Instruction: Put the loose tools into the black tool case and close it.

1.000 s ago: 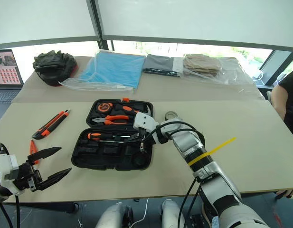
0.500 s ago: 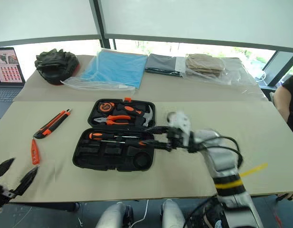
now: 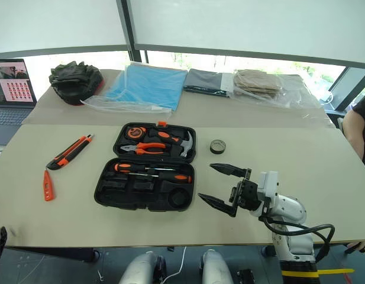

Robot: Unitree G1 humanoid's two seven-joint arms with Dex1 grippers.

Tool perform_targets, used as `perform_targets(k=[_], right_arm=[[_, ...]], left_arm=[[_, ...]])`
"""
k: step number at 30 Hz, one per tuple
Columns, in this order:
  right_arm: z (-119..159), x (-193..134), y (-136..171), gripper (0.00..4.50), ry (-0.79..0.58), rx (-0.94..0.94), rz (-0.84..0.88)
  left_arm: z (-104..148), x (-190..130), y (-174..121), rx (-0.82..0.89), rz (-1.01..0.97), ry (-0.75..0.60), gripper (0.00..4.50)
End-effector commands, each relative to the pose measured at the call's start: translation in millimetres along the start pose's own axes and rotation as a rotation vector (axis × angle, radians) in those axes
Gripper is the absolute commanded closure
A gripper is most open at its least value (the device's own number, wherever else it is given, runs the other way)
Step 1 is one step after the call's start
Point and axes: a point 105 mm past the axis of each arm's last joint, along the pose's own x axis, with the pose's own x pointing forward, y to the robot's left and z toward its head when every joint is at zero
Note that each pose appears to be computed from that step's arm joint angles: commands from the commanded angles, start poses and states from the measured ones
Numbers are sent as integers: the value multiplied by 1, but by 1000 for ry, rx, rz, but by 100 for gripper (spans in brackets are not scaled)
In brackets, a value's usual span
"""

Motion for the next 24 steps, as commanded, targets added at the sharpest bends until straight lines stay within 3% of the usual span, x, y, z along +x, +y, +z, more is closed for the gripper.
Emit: perform_targets(k=[1, 6, 12, 16, 20, 22, 23, 24], right_arm=[[19, 11, -2, 5, -74, -42, 22], [20, 20, 2, 5, -97, -8, 51], [23, 27, 3, 5, -112, -13, 60], [22, 28, 3, 5, -112, -17, 56], [20, 29, 3, 5, -109, -29, 45], [20, 29, 3, 0, -112, -33, 35], [20, 30, 3, 0, -112, -35, 32], [19, 30, 3, 0, -112, -36, 30]], left_arm=[[15, 23, -33, 80, -76, 89, 0], [24, 60, -62, 116, -32, 152, 0], [9, 82, -86, 85, -22, 266, 0], [-12, 91, -76, 113, 116, 376, 0], [-23, 92, -83, 88, 105, 410, 0], [-28, 92, -81, 91, 121, 419, 54], [-29, 92, -80, 92, 125, 419, 60], [-31, 91, -79, 95, 126, 422, 108]])
